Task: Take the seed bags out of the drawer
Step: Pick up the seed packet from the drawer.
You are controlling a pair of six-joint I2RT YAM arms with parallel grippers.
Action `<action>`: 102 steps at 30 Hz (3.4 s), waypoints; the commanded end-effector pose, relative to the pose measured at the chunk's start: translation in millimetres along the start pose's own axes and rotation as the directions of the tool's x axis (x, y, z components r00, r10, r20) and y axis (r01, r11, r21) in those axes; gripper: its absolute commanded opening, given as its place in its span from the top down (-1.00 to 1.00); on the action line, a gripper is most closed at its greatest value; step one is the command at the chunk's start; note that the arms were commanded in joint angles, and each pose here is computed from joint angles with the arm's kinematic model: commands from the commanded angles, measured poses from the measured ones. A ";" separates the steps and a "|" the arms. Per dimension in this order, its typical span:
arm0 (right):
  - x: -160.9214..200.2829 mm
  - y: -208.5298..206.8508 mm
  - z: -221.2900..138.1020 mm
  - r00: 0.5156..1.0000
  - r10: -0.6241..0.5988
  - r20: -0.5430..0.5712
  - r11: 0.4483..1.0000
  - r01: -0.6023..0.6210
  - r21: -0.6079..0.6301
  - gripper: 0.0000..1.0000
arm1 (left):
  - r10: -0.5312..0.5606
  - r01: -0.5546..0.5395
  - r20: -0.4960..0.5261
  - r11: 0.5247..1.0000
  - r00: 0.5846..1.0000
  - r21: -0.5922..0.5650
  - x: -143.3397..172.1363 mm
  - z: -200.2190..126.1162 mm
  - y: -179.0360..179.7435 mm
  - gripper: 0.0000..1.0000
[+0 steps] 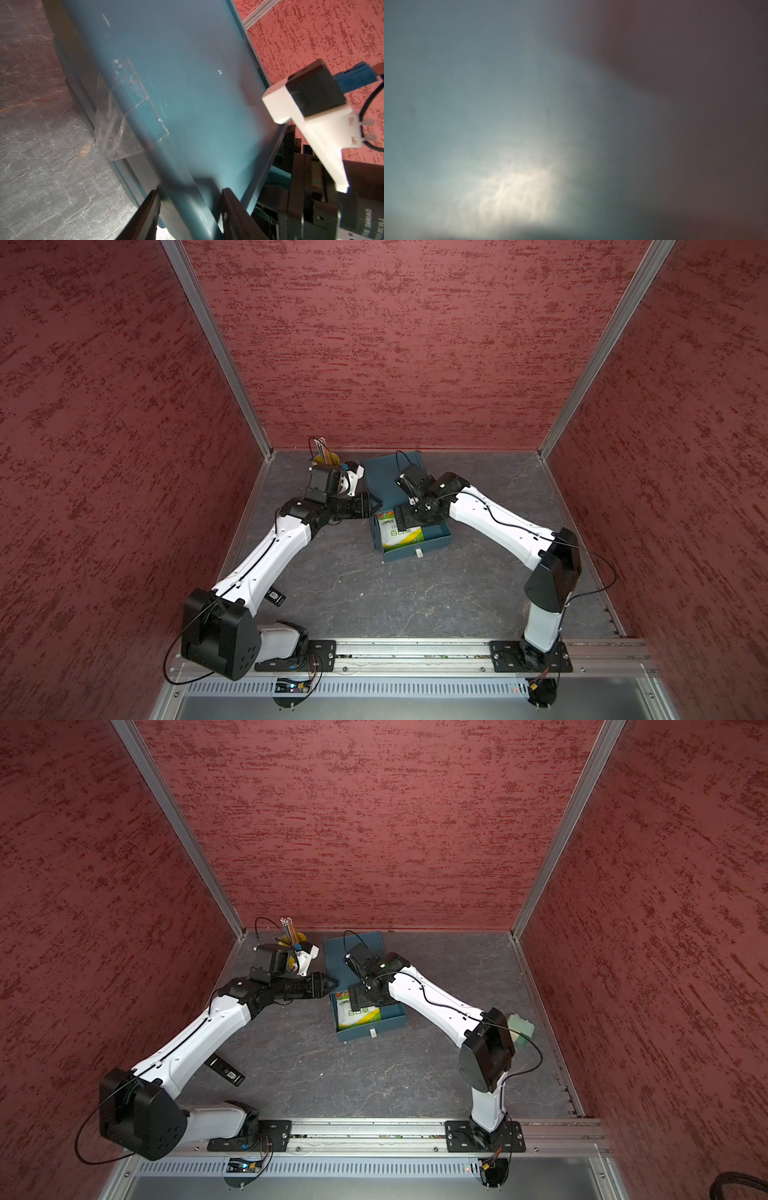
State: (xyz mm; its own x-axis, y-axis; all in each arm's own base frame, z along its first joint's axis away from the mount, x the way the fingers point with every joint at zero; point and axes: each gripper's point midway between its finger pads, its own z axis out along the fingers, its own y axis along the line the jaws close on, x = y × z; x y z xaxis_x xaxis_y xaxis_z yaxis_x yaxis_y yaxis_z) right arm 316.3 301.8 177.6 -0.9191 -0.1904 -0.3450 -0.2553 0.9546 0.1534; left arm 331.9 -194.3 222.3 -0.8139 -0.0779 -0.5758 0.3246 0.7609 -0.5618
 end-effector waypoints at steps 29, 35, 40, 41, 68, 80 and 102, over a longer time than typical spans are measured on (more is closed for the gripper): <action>37.2 45.4 40.7 0.982 -0.037 -0.186 0.984 0.003 -0.179 0.04 | -0.031 0.024 -0.100 0.997 0.995 -0.072 28.8 10.3 22.7 0.04; 36.7 37.8 35.9 0.985 -0.007 -0.172 0.986 -0.022 -0.167 0.45 | -0.034 0.026 -0.106 0.997 0.994 -0.077 31.5 11.2 24.7 0.05; 31.9 35.7 29.0 0.988 0.014 -0.153 0.985 -0.040 -0.170 0.79 | -0.032 0.023 -0.111 0.997 0.993 -0.080 32.0 12.7 26.1 0.05; 31.2 35.7 27.0 0.988 0.017 -0.151 0.984 -0.043 -0.173 0.87 | -0.030 0.021 -0.115 0.997 0.993 -0.079 32.7 13.4 25.6 0.06; -11.9 23.2 -40.0 0.963 0.258 -0.077 0.900 -0.268 -0.344 1.00 | -0.008 -0.006 -0.138 0.995 0.990 -0.097 38.3 16.9 29.5 0.10; -24.6 21.7 -73.1 0.941 0.321 -0.107 0.827 -0.334 -0.452 1.00 | -0.006 -0.007 -0.140 0.995 0.990 -0.096 38.4 17.4 28.7 0.10; 7.0 17.2 -132.1 0.956 0.255 -0.146 0.820 -0.294 -0.491 1.00 | -0.006 -0.008 -0.139 0.995 0.990 -0.104 38.2 17.3 29.4 0.10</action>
State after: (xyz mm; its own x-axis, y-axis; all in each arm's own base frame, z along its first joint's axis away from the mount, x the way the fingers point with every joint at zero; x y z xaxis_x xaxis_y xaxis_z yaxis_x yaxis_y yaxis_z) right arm 276.3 291.7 263.0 -0.9959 0.0459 -0.0778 -0.0138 0.7740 0.6330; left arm 333.9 -193.0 222.7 -0.8029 -0.0670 -0.5924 0.3369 0.7688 -0.5436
